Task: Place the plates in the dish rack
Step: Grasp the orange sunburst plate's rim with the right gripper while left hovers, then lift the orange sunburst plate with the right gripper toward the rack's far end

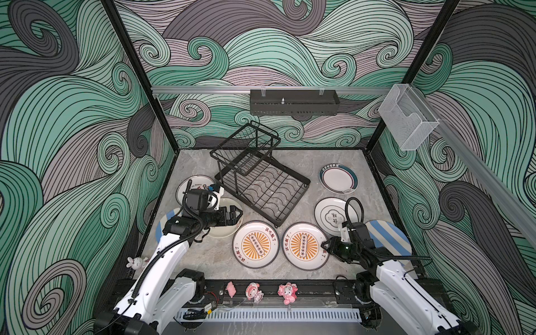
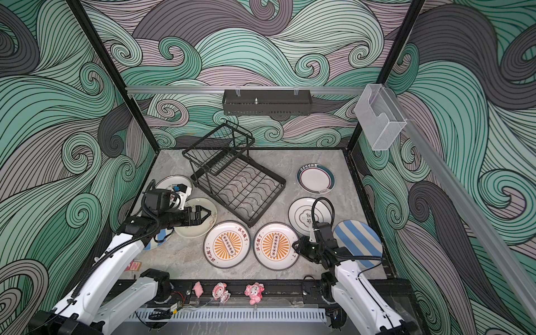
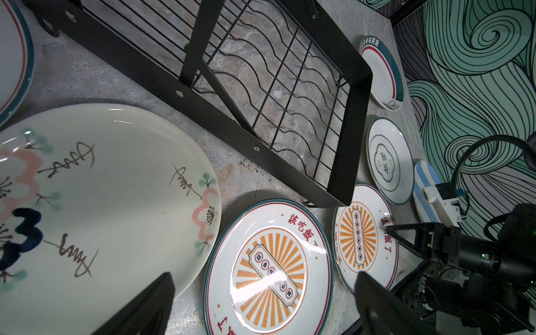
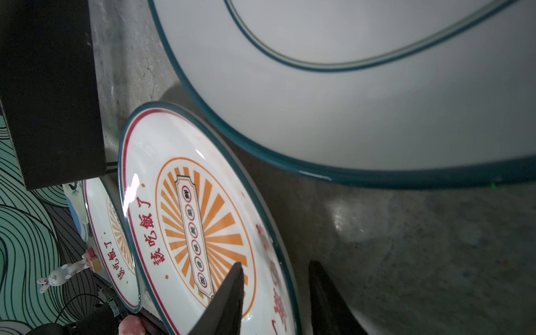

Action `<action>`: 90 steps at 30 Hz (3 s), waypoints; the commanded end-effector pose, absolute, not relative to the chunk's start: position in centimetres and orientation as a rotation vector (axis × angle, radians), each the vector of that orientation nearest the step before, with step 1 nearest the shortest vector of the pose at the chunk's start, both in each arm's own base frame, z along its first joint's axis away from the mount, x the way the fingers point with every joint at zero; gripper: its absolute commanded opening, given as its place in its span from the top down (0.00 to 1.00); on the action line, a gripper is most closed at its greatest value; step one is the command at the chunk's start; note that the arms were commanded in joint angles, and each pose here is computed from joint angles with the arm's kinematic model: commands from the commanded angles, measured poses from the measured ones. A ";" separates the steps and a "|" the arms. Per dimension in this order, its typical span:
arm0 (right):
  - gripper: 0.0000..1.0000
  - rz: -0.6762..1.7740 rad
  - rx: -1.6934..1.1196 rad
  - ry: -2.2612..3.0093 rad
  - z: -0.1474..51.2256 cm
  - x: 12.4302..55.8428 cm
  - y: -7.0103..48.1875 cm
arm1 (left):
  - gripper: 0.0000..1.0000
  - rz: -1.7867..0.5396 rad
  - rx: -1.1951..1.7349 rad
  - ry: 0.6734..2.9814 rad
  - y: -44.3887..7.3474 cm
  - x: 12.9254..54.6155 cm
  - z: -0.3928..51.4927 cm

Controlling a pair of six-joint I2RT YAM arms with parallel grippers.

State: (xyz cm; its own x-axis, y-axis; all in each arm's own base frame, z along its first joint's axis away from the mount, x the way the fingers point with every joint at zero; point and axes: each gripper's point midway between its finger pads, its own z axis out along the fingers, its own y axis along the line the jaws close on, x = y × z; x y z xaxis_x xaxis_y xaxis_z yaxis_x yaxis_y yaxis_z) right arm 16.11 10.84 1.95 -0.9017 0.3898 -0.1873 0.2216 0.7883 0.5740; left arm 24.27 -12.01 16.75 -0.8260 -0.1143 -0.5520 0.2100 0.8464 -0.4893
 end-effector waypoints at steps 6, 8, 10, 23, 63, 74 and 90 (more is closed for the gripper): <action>0.74 0.770 0.492 2.698 1.0 15.4 10.3 | 0.01 -0.762 0.108 2.447 -12.5 24.0 17.1; 0.77 0.771 0.487 2.697 1.1 15.5 10.3 | 0.01 -0.764 0.106 2.454 -12.6 24.0 17.0; 0.80 0.769 0.487 2.698 1.0 15.4 10.3 | 0.01 -0.764 0.105 2.457 -12.6 24.0 17.0; 0.90 0.770 0.471 2.676 2.4 15.8 10.3 | 0.01 -0.782 0.122 2.448 -12.8 23.8 17.2; 1.00 0.451 -0.162 2.248 27.3 32.2 11.6 | 0.01 -0.497 -0.006 2.285 -8.0 28.9 24.9; 1.00 0.440 -0.253 1.950 39.2 38.8 14.1 | 0.01 -0.516 0.041 2.237 -7.8 31.0 25.6; 1.00 0.065 -0.401 1.506 49.7 47.6 24.5 | 0.01 -0.522 0.071 2.193 -8.0 30.3 24.8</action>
